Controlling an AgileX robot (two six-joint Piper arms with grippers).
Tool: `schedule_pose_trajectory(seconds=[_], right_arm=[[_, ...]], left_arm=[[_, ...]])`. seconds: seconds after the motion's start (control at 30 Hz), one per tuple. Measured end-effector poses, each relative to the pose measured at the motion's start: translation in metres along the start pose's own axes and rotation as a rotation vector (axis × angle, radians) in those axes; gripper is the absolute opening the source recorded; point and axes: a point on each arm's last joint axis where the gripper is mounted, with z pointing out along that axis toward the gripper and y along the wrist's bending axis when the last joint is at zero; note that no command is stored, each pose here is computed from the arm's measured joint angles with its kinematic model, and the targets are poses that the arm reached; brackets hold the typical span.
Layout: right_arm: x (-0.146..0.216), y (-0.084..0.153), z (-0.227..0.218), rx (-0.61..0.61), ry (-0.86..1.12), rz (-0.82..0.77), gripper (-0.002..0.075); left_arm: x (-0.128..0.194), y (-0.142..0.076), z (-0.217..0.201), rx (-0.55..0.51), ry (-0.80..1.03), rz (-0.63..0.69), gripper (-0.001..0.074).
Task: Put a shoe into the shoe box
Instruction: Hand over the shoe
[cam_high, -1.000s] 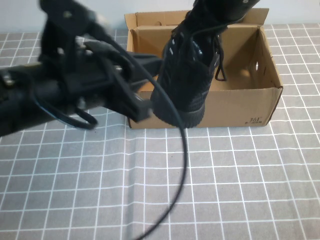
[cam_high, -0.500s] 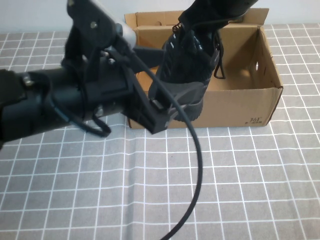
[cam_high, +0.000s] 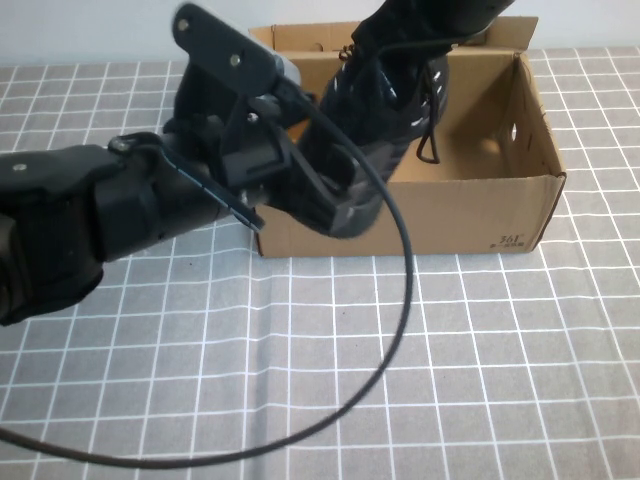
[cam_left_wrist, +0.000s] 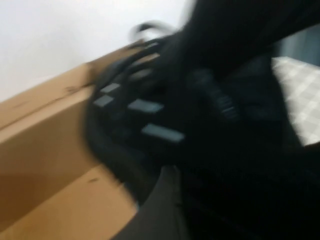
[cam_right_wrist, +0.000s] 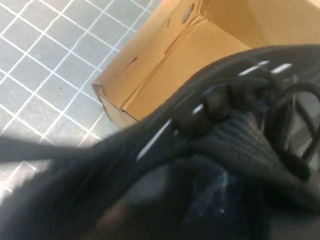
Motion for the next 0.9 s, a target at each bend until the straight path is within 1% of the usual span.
schedule_pose_trajectory(seconds=[0.07, 0.13, 0.37, 0.53, 0.7, 0.77, 0.9], right_arm=[[0.0, 0.0, 0.0, 0.0, -0.001, 0.0, 0.0001], [0.0, 0.0, 0.0, 0.0, -0.001, 0.0, 0.0001], [0.0, 0.0, 0.0, 0.0, -0.001, 0.0, 0.0001], [0.0, 0.0, 0.0, -0.002, 0.0, 0.0, 0.0001], [0.001, 0.0, 0.0, -0.005, 0.009, -0.006, 0.0001], [0.001, 0.001, 0.0, -0.007, 0.013, -0.014, 0.0001], [0.001, 0.001, 0.0, -0.015, 0.014, -0.02, 0.0001]], left_arm=[[0.003, 0.004, 0.002, -0.042, 0.018, 0.018, 0.067], [0.007, 0.006, 0.006, -0.055, 0.033, 0.044, 0.067], [0.018, 0.005, 0.019, -0.023, 0.07, 0.162, 0.067], [0.022, 0.007, 0.028, -0.017, 0.087, 0.2, 0.067], [0.023, 0.009, 0.035, -0.017, 0.095, 0.211, 0.0662], [0.024, 0.009, 0.036, -0.018, 0.098, 0.214, 0.0627], [0.024, 0.01, 0.036, -0.028, 0.105, 0.221, 0.0518]])
